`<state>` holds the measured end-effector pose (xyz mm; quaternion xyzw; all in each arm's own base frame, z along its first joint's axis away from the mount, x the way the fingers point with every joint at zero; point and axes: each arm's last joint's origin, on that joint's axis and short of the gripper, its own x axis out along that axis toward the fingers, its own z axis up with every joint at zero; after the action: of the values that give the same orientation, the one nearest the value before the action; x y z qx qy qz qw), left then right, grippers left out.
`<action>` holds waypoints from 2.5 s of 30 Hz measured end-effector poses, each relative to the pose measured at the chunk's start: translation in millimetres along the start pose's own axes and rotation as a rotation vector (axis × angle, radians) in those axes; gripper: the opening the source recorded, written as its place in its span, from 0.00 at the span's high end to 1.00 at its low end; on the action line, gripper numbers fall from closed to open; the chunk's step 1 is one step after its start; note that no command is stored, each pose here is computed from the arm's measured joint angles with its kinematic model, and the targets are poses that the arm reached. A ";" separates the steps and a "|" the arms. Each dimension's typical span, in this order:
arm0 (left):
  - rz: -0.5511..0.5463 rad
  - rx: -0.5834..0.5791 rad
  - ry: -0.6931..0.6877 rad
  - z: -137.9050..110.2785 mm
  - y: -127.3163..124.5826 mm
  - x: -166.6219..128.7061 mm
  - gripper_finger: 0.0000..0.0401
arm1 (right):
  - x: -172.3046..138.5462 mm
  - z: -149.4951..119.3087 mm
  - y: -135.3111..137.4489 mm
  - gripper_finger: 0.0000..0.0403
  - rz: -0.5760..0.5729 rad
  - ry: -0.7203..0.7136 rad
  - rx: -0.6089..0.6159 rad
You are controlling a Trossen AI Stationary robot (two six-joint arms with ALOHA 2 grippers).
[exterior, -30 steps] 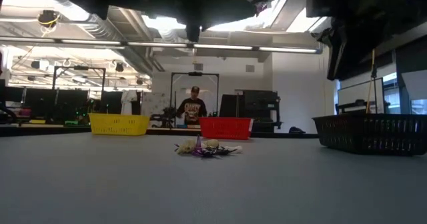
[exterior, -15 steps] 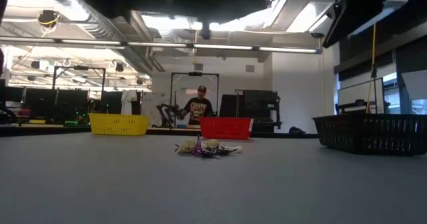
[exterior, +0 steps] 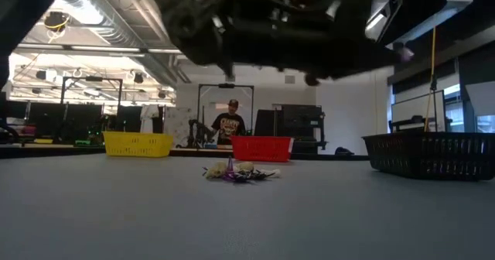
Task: Sort Halloween decoration
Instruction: Put the purple hat toy into the black bin, then put the white bone toy into the blue bin
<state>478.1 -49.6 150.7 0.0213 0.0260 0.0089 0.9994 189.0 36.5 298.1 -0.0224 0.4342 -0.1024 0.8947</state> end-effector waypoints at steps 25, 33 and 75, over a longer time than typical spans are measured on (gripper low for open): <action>0.126 0.008 0.077 -51.3 -2.4 39.4 1.00 | 0.3 0.4 0.2 0.73 0.001 -0.002 0.002; 0.128 -0.045 0.075 -51.5 -2.4 39.4 1.00 | 0.3 0.4 0.2 0.73 0.001 -0.002 0.004; 0.126 0.078 0.437 112.5 -21.4 -62.7 0.75 | 0.7 0.2 1.2 0.73 0.027 0.005 0.005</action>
<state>421.8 -76.9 265.3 0.0592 0.2406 0.0749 0.9659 189.8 37.5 297.5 -0.0140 0.4363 -0.0914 0.8950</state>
